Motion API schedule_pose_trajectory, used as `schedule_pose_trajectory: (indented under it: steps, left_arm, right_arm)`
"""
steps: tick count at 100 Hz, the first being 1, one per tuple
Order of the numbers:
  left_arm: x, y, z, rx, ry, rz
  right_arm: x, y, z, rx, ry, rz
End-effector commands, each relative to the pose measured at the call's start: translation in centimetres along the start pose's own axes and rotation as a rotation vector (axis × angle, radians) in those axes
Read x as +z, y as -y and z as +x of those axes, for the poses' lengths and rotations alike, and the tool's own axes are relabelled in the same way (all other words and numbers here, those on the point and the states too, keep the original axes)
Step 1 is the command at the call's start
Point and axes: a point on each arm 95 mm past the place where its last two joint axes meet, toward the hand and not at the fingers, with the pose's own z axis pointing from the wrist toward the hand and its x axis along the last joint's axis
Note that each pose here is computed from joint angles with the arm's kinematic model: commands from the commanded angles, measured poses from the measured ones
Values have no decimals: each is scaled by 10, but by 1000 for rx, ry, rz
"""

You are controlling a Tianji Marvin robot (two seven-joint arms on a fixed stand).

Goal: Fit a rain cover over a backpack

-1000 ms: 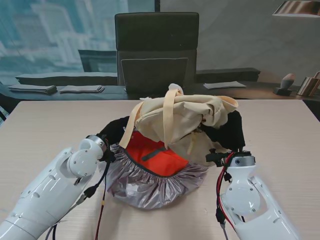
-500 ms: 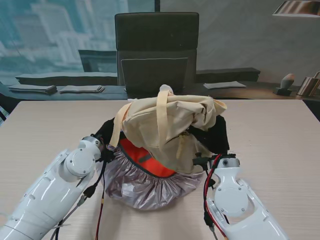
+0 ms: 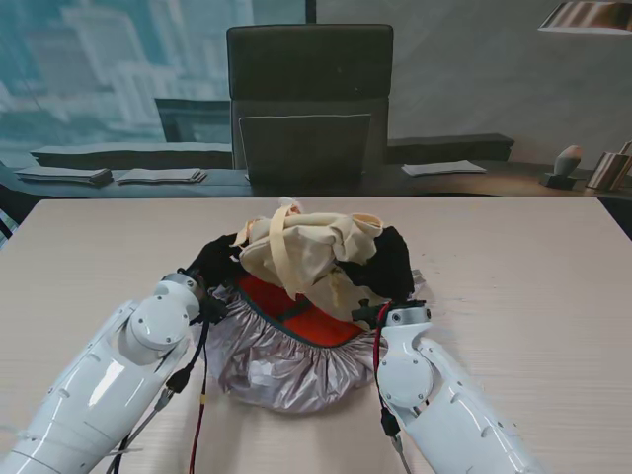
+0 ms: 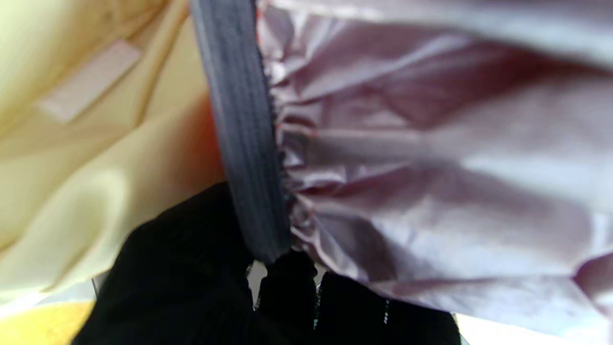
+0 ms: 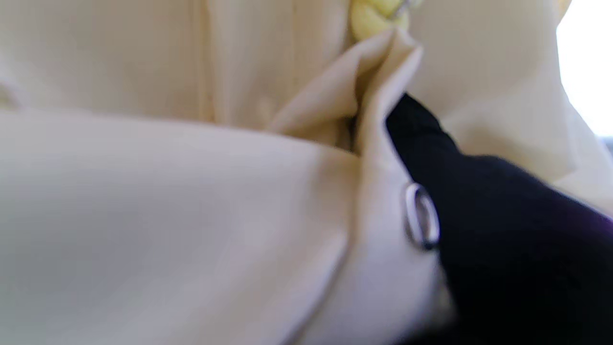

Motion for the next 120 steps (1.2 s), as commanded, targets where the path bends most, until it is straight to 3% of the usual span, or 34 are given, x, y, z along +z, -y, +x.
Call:
schedule_pose_trajectory:
  steps: [1, 29, 43, 52, 59, 66, 78, 91, 105, 120]
  left_arm:
    - [3, -2, 5, -11, 4, 2]
    - [3, -1, 6, -26, 12, 22]
    - [-2, 0, 13, -41, -13, 13]
    - [-6, 0, 17, -40, -36, -19]
    - [-12, 0, 19, -29, -51, -31]
    - [-18, 2, 20, 1, -62, -37]
    - [-29, 9, 19, 54, -61, -52]
    - [-34, 13, 24, -9, -60, -64]
    - [-36, 11, 37, -97, -96, -75]
    - [-39, 8, 51, -169, -140, -92]
  right_arm:
    - [4, 3, 0, -21, -58, 53]
    - [3, 9, -26, -358, -342, 282]
    - [3, 15, -34, -492, -361, 392]
    - [2, 20, -35, -552, -330, 433]
    - [3, 24, -34, -581, -291, 429]
    - [4, 28, -34, -634, -301, 418]
    - [5, 31, -34, -688, -262, 348]
    - [7, 32, -32, -730, -286, 352]
    - [9, 37, -25, -767, -347, 459]
    - [10, 47, -19, -816, -304, 491]
